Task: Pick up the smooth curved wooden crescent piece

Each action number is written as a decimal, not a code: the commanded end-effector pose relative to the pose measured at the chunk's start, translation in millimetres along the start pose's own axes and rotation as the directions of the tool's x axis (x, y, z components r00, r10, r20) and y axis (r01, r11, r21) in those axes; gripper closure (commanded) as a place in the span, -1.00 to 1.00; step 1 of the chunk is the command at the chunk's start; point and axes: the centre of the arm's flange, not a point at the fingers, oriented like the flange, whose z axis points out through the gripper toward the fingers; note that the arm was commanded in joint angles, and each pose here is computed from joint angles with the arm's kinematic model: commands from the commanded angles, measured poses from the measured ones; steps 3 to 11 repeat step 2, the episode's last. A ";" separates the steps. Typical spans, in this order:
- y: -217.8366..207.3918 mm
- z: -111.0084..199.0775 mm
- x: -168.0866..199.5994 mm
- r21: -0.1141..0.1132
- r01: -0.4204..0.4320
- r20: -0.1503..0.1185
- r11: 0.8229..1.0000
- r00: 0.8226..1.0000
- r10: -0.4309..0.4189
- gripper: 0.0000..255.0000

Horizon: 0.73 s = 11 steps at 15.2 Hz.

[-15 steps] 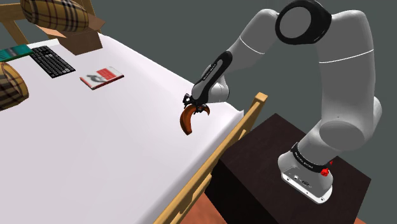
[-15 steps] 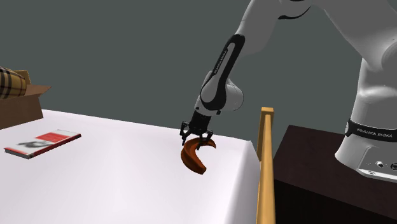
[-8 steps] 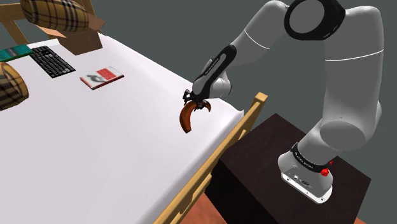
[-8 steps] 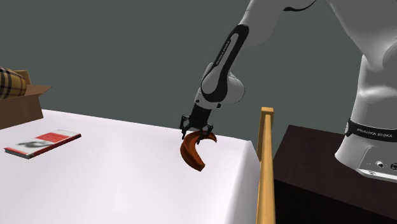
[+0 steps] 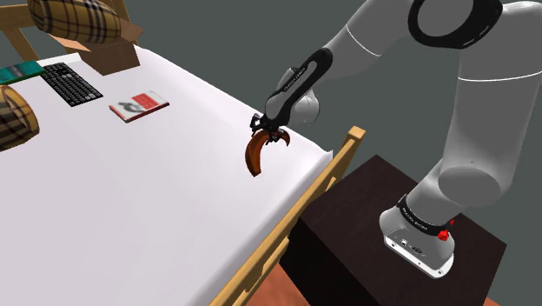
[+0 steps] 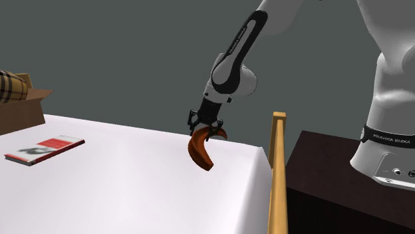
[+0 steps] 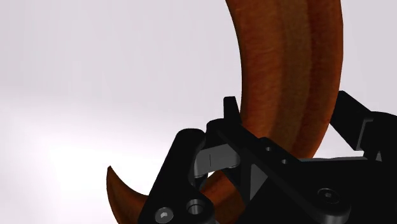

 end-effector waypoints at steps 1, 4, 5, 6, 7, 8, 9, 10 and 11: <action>-3.1 -6.0 0.7 0.000 0.000 0.000 1.000 1.000 0.000 1.00; -3.2 -6.0 0.7 0.000 0.000 0.000 1.000 1.000 0.000 1.00; -3.2 -6.0 0.7 0.000 0.000 0.000 1.000 1.000 0.000 1.00; -3.2 -6.0 0.7 0.000 0.000 0.000 1.000 1.000 0.000 1.00; -3.2 -6.0 0.7 0.000 0.000 0.000 1.000 1.000 0.000 1.00; -3.2 -6.0 0.7 0.000 0.000 0.000 1.000 1.000 0.000 1.00; -3.2 -6.0 0.7 0.000 0.000 0.000 1.000 1.000 0.000 1.00; -3.2 -6.0 0.7 0.000 0.000 0.000 1.000 1.000 0.000 1.00; -3.2 -6.0 0.7 0.000 0.000 0.000 1.000 1.000 0.000 1.00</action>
